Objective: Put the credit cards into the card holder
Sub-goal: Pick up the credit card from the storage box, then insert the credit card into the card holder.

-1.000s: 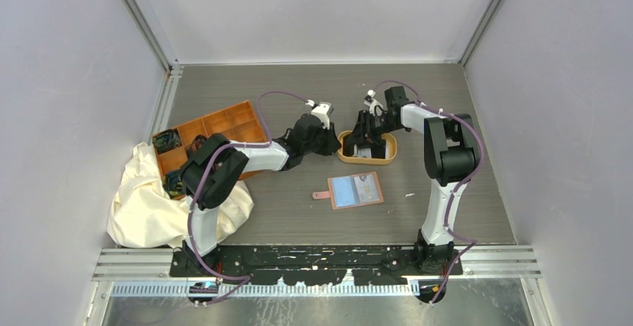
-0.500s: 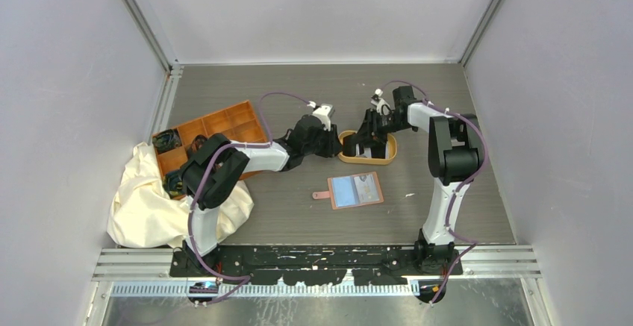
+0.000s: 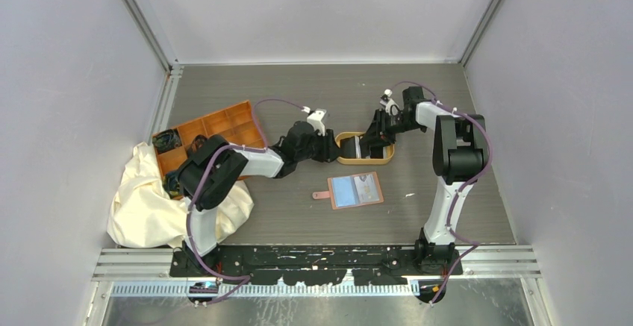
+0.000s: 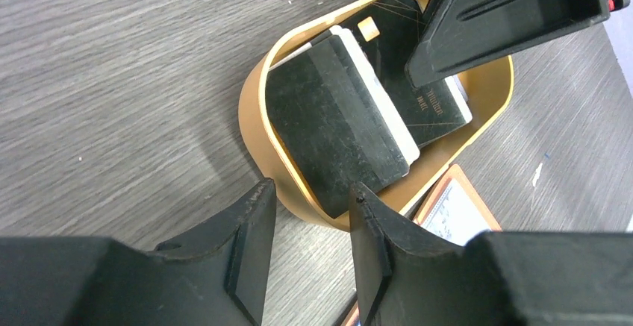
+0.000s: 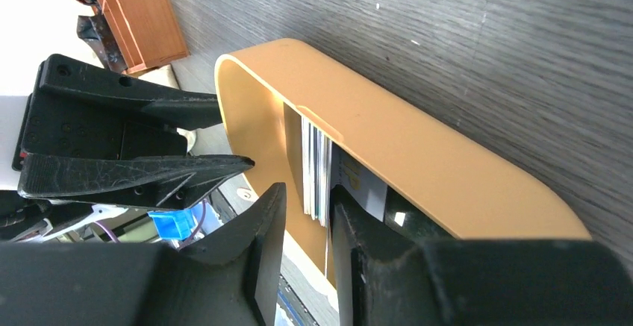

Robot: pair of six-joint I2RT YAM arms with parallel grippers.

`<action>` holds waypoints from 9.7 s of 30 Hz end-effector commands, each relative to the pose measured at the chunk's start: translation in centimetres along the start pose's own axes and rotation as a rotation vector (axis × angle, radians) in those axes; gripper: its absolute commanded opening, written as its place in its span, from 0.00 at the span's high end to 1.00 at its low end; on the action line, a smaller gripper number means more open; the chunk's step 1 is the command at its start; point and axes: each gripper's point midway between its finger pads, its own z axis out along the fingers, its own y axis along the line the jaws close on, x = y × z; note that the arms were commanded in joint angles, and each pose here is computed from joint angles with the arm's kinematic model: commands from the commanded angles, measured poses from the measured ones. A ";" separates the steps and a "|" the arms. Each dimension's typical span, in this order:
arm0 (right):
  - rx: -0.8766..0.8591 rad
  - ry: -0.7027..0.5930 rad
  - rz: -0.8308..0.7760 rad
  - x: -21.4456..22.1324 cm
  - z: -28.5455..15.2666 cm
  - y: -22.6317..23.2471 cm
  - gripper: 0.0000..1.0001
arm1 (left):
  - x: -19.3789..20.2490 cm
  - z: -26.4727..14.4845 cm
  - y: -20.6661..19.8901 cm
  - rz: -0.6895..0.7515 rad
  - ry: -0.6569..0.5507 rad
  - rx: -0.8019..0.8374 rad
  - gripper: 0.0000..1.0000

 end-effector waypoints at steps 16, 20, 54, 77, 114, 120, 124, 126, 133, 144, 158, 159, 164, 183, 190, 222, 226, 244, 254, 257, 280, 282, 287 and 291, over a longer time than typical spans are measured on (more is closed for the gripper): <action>0.061 -0.106 -0.146 -2.2 -4.7 1.2 0.97 | -4.7 -3.4 -3.1 0.013 -0.215 0.225 0.49; 0.018 -0.129 -0.227 -1.8 -5.9 3.1 0.98 | -6.0 -4.8 -3.5 0.031 -0.290 0.269 0.42; -0.496 -0.132 -0.850 9.4 -8.1 18.6 0.99 | -5.6 -14.0 -15.3 -0.018 -0.339 0.788 0.77; -0.470 -0.091 -0.887 10.4 -7.2 17.9 0.82 | -4.5 -13.5 -15.0 -0.003 -0.265 0.833 1.00; -0.376 -0.038 -0.852 11.2 -7.3 16.9 0.99 | -3.3 -13.1 -10.6 0.002 -0.204 0.723 0.55; -0.169 -0.130 -0.935 10.1 -6.9 13.2 0.99 | -2.7 -13.6 -6.6 0.080 -0.211 0.450 0.50; 0.025 -0.018 -1.140 10.8 -5.3 9.4 0.99 | -2.9 -14.2 -5.7 0.090 -0.228 0.377 0.53; 0.072 0.022 -1.205 11.0 -4.7 8.5 0.99 | -3.1 -14.7 -5.5 0.094 -0.238 0.352 0.53; 0.349 -0.029 -1.330 7.8 -3.5 5.8 0.99 | -3.1 -16.4 -5.6 0.092 -0.210 0.317 0.49; 0.645 -0.170 -1.366 2.7 -3.9 4.3 0.99 | -3.0 -17.6 -6.8 0.037 -0.238 0.388 0.47; 0.877 -0.416 -1.282 -2.4 -5.6 4.6 0.99 | -2.2 -17.8 -8.0 -0.092 -0.203 0.468 0.47; 0.836 -0.397 -1.242 -1.6 -5.5 4.8 0.99 | -1.8 -17.5 -8.3 -0.113 -0.188 0.475 0.47; 0.383 -0.317 -0.983 3.2 -5.6 8.0 0.99 | 1.1 -15.7 -9.5 -0.125 -0.119 0.426 0.50; -0.100 -0.316 -0.260 9.1 -4.2 6.8 0.99 | 6.7 -11.7 -7.4 -0.147 -0.097 0.021 0.57; -0.047 -0.298 -0.143 9.7 -3.7 4.2 0.99 | 7.1 -12.2 -7.1 -0.049 -0.087 -0.050 0.56; -0.093 -0.273 0.012 9.8 -6.0 2.4 0.99 | 11.9 -8.0 -13.2 1.027 -0.153 0.327 0.52; -0.104 -0.271 0.012 9.6 -6.2 2.7 0.99 | 13.0 -7.1 -11.6 1.092 -0.083 0.317 0.50; -0.030 -0.270 0.026 8.9 -5.8 1.1 0.99 | 10.8 -3.9 -6.8 0.910 -0.064 0.194 0.58; 0.029 -0.251 0.006 7.8 -4.5 -0.1 0.99 | 6.9 -6.6 -8.4 0.640 -0.250 0.310 0.52; 0.023 -0.306 0.015 7.1 -4.2 0.2 0.99 | 5.3 -8.9 -10.5 0.508 -0.311 0.382 0.49; 0.016 -0.428 0.052 6.6 -3.6 -0.8 0.99 | 6.9 -8.4 -1.4 -0.227 0.144 -0.046 0.47; 0.026 -0.416 0.056 6.8 -3.3 -1.1 0.99 | 7.3 -8.2 -1.1 -0.227 0.174 -0.065 0.46; 0.029 -0.388 0.067 7.2 -2.8 -1.4 0.99 | 8.1 -7.3 -1.1 -0.236 0.225 -0.069 0.45; 0.009 -0.365 0.075 7.5 -2.3 -1.2 0.99 | 8.4 -6.9 -1.1 -0.236 0.250 -0.072 0.45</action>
